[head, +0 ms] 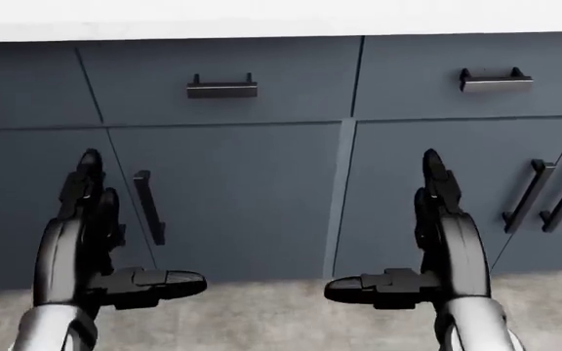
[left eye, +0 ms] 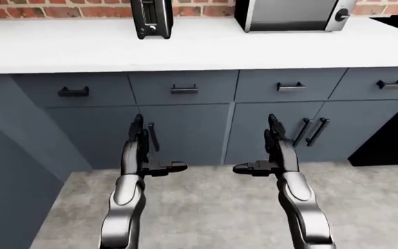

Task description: Push down the lever of the toaster to turn it on.

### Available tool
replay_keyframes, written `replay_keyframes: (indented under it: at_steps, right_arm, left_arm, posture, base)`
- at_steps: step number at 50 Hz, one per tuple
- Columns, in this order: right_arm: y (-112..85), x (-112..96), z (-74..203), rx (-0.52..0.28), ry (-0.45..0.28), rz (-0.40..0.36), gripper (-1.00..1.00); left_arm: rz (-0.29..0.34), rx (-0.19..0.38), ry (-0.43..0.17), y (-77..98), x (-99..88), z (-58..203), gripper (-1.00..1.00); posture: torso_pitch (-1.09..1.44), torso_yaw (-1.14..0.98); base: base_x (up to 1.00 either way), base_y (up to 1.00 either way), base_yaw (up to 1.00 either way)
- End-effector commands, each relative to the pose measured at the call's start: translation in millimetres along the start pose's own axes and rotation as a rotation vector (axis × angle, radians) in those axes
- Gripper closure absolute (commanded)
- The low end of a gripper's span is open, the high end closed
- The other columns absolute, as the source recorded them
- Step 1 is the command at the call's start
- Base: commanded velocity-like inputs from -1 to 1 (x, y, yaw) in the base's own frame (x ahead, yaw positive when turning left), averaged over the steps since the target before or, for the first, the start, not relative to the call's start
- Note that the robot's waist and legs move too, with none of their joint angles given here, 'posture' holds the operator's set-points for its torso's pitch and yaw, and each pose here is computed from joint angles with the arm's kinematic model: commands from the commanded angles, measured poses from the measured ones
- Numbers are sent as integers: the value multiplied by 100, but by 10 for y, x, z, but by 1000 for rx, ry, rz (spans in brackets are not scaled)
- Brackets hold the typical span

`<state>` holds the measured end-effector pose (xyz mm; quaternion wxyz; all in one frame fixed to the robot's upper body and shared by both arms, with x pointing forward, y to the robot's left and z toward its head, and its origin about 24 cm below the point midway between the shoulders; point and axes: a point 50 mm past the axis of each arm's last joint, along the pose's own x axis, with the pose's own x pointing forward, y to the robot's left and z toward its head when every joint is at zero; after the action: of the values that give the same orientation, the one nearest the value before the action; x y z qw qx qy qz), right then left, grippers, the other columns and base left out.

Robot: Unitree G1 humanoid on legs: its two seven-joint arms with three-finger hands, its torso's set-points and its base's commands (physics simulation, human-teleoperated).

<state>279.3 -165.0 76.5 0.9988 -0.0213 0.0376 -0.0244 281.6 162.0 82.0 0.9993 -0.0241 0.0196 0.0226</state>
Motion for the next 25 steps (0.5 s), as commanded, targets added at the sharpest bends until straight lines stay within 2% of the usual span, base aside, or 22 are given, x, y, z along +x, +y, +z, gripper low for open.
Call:
replay_keyframes:
  at_steps: [1,7,11,20,25]
  right_arm:
    - [-16,42,314,-4,-78,-3,-100]
    - [-92,161,847,-48,-92,-13,-100]
    - [-96,246,1097,-67,-107,-15,-100]
    - [-177,355,1674,-88,-152,-6,-100]
    - [-239,411,1933,-100,-165,-9,-100]
  left_arm:
    - [-6,-3,-55,-23,59,255,-100]
    - [-5,-15,-92,10,285,790,-100]
    - [3,-38,-117,23,411,1138,-100]
    - [15,-48,-149,84,615,1670,-100]
    - [1,-56,-162,151,697,1953,-100]
  posture:
    - [0,0]
    - [0,0]
    - [0,0]
    - [0,0]
    - [0,0]
  base:
    - [0,0,0]
    - [0,0,0]
    - [0,0,0]
    - [0,0,0]
    - [0,0,0]
